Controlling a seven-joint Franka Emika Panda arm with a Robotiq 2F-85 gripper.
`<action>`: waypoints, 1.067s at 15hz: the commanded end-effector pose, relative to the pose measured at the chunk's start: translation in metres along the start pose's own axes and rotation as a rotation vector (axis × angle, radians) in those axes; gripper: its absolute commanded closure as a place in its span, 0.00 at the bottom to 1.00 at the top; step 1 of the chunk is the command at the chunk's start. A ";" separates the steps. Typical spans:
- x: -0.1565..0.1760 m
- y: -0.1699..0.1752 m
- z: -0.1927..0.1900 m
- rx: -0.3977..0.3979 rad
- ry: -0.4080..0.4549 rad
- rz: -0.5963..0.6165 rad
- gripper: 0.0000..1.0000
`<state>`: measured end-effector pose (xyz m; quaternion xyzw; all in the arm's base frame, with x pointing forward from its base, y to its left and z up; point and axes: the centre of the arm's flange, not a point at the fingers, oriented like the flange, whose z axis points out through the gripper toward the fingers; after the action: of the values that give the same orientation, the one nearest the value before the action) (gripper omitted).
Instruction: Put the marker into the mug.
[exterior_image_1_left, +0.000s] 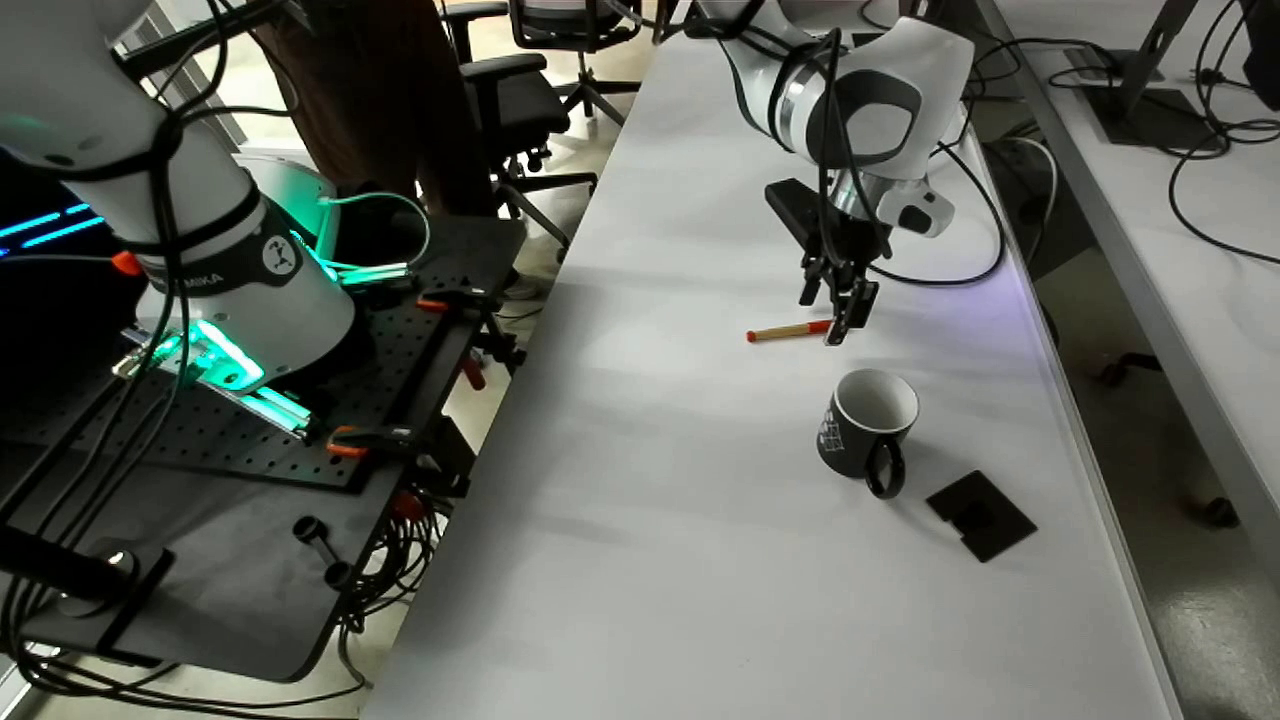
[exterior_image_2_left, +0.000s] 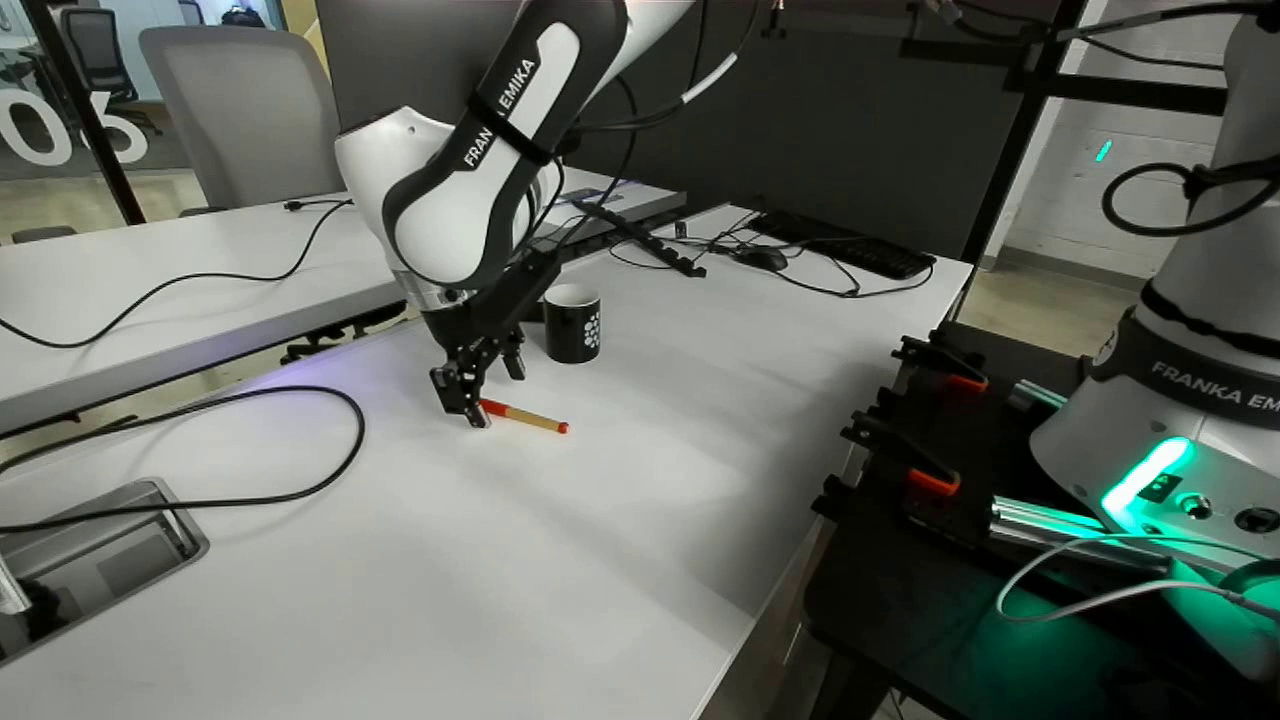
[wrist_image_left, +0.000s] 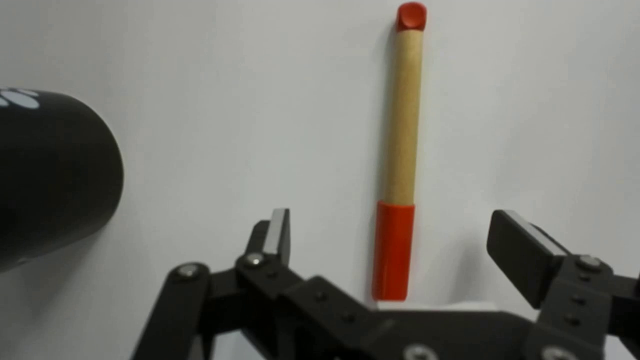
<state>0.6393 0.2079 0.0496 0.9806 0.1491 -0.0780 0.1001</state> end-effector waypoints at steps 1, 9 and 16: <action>-0.002 -0.004 -0.003 0.003 -0.001 0.002 0.00; -0.002 -0.047 -0.011 0.038 0.008 -0.044 0.00; -0.002 -0.033 -0.005 0.001 0.006 0.017 0.00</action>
<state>0.6283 0.2392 0.0490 0.9822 0.1408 -0.0743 0.1002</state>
